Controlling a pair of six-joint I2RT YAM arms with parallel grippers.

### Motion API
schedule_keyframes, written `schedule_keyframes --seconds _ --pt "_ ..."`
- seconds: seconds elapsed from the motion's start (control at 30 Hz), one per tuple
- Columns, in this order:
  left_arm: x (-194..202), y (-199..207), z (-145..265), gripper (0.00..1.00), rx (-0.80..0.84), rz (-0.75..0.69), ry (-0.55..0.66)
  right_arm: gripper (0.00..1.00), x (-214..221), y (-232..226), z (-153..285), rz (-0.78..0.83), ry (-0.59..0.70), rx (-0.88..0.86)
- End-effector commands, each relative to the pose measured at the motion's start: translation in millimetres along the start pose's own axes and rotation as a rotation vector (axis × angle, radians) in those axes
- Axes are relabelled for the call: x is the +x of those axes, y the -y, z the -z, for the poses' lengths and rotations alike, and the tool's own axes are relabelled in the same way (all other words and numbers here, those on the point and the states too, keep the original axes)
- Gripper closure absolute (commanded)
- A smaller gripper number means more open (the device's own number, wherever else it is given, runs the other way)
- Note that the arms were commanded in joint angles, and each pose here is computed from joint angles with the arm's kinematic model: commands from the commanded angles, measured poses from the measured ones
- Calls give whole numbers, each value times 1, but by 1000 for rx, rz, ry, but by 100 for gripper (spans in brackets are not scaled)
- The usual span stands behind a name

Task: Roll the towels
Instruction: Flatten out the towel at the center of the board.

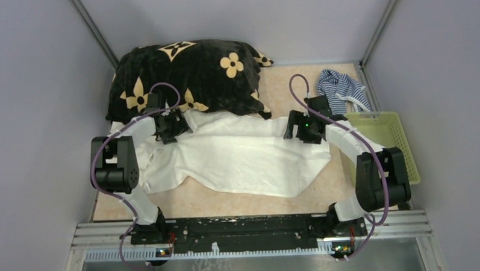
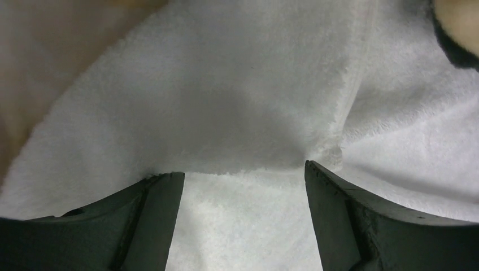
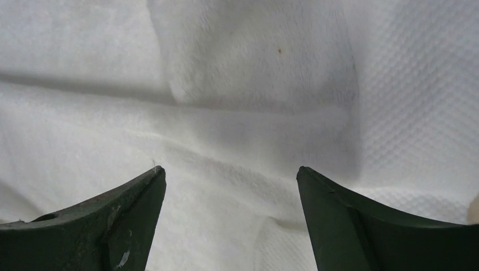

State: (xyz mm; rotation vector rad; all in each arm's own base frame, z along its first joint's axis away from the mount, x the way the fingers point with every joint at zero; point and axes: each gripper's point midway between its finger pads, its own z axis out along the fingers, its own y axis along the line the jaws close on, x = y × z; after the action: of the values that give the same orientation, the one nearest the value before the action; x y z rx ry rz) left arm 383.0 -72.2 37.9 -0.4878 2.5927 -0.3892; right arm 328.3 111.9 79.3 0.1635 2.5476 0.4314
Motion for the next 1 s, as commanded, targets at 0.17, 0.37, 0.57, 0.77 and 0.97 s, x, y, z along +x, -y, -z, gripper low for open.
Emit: schedule_keyframes --seconds 0.17,0.37,0.57,0.77,0.97 --pt "28 3 55 15 -84 -139 11 14 37 -17 27 60 -108 -40" --pt "100 14 45 14 -84 -184 -138 18 67 0 28 94 -189 117" --pt "131 12 40 14 -69 -192 -216 24 78 -11 31 158 -202 165" --pt "172 11 42 14 -48 -219 -326 24 90 -37 21 193 -235 139" --pt "197 14 59 14 -8 -242 -391 24 110 -18 18 138 -255 203"
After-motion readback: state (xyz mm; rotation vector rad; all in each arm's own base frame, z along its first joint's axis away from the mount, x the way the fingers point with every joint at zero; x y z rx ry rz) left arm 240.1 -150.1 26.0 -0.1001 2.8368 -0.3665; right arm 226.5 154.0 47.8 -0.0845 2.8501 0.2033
